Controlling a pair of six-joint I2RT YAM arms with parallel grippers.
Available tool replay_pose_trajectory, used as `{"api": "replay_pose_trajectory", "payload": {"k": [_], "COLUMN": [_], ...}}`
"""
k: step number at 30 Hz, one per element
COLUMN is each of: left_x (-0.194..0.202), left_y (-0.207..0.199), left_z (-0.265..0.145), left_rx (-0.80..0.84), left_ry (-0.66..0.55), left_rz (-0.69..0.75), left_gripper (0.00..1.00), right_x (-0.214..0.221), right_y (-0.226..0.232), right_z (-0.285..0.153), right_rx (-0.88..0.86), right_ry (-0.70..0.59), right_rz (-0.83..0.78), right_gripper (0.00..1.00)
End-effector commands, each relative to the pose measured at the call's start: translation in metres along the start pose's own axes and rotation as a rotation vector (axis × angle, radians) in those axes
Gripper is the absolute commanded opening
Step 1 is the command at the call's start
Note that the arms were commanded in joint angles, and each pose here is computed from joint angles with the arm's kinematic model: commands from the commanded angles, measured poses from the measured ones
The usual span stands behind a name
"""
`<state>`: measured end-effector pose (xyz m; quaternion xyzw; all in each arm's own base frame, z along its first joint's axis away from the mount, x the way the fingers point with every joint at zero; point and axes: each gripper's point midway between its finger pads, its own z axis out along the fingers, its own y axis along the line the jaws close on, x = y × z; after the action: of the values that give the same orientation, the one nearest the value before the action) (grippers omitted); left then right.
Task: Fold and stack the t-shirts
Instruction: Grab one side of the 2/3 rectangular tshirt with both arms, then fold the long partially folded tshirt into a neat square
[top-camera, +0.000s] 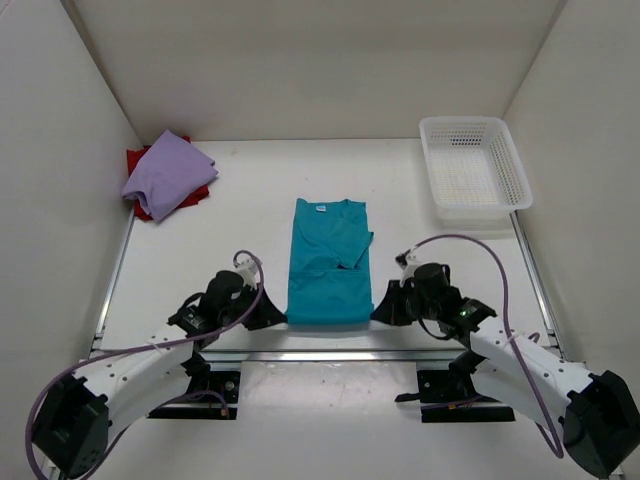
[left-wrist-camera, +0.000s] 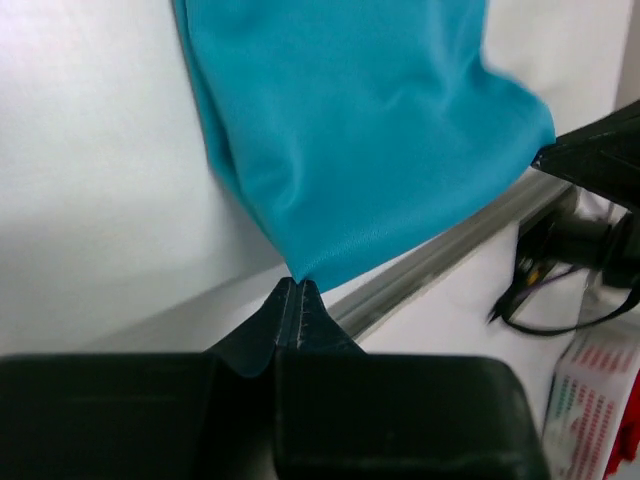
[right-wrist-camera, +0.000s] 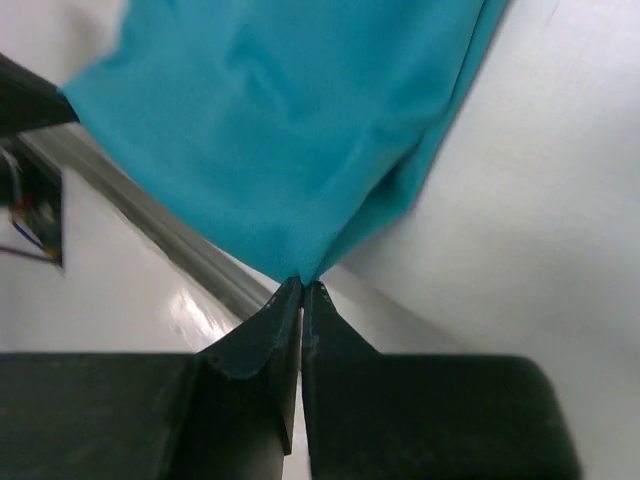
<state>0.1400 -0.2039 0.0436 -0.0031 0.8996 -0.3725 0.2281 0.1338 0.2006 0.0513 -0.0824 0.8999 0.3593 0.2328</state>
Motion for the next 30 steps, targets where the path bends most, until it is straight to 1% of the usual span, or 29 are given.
{"api": "replay_pose_trajectory", "payload": {"k": [1, 3, 4, 5, 6, 7, 9, 11, 14, 15, 16, 17, 19, 20, 21, 23, 25, 26, 27, 29, 30], "left_x": [-0.037, -0.067, -0.075, -0.093, -0.121, -0.130, -0.176, -0.209, -0.259, -0.273, -0.289, -0.293, -0.314, -0.321, -0.326, -0.339, -0.356, -0.364, -0.364, -0.385, -0.389], "left_y": [-0.019, -0.042, -0.048, -0.058, -0.072, -0.071, -0.079, -0.076, -0.064, -0.058, -0.061, -0.046, -0.020, -0.017, -0.004, 0.007, 0.027, 0.030, 0.037, 0.044, 0.048], "left_z": [-0.015, -0.012, -0.009, -0.007, -0.011, -0.004, 0.003, 0.010, 0.024, 0.031, 0.029, 0.042, 0.053, 0.054, 0.061, 0.067, 0.074, 0.074, 0.079, 0.079, 0.078], "left_rx": [0.013, 0.040, 0.047, 0.054, 0.074, 0.066, 0.072, 0.033, -0.016, -0.031, -0.032, -0.073, -0.130, -0.140, -0.154, -0.158, -0.184, -0.182, -0.188, -0.193, -0.199], "left_ry": [-0.037, -0.069, -0.079, -0.103, -0.167, -0.163, -0.225, -0.273, -0.324, -0.332, -0.357, -0.352, -0.378, -0.393, -0.391, -0.413, -0.438, -0.452, -0.442, -0.500, -0.509], "left_rz": [0.014, 0.047, 0.067, 0.075, 0.092, 0.078, 0.068, 0.065, 0.027, 0.018, 0.020, 0.000, -0.043, -0.050, -0.079, -0.105, -0.134, -0.150, -0.168, -0.172, -0.178], "left_gripper": [0.00, 0.00, 0.00, 0.00, 0.00, 0.00, 0.00, 0.00, 0.00, 0.00, 0.00, 0.00, 0.00, 0.00, 0.00, 0.00, 0.00, 0.00, 0.00, 0.02, 0.01], "right_x": [-0.061, -0.106, -0.115, -0.138, -0.151, -0.167, -0.210, -0.239, -0.280, -0.296, -0.314, -0.321, -0.347, -0.353, -0.364, -0.380, -0.395, -0.407, -0.410, -0.427, -0.433], "right_y": [0.018, 0.022, 0.022, 0.024, 0.019, 0.021, 0.015, 0.016, 0.005, -0.005, -0.009, -0.011, -0.019, -0.017, -0.020, -0.026, -0.036, -0.042, -0.047, -0.050, -0.053], "right_z": [-0.015, -0.022, -0.024, -0.025, -0.027, -0.025, -0.022, -0.018, -0.005, 0.000, 0.006, 0.010, 0.028, 0.032, 0.043, 0.058, 0.080, 0.087, 0.092, 0.107, 0.110], "right_rx": [-0.016, -0.017, -0.004, 0.012, 0.032, 0.030, 0.038, 0.018, 0.025, 0.029, 0.022, 0.007, -0.006, -0.014, -0.018, -0.003, -0.005, -0.012, -0.015, -0.061, -0.068], "right_ry": [-0.117, -0.178, -0.184, -0.213, -0.229, -0.234, -0.272, -0.282, -0.301, -0.308, -0.314, -0.307, -0.290, -0.281, -0.259, -0.252, -0.245, -0.262, -0.264, -0.284, -0.301], "right_rz": [-0.050, -0.086, -0.089, -0.119, -0.123, -0.124, -0.113, -0.114, -0.098, -0.076, -0.059, -0.061, -0.056, -0.073, -0.075, -0.082, -0.076, -0.064, -0.054, -0.028, -0.035], "right_gripper": [0.00, 0.00, 0.00, 0.00, 0.00, 0.00, 0.00, 0.00, 0.00, 0.00, 0.00, 0.00, 0.00, 0.00, 0.00, 0.00, 0.00, 0.00, 0.00, 0.00, 0.00]}}
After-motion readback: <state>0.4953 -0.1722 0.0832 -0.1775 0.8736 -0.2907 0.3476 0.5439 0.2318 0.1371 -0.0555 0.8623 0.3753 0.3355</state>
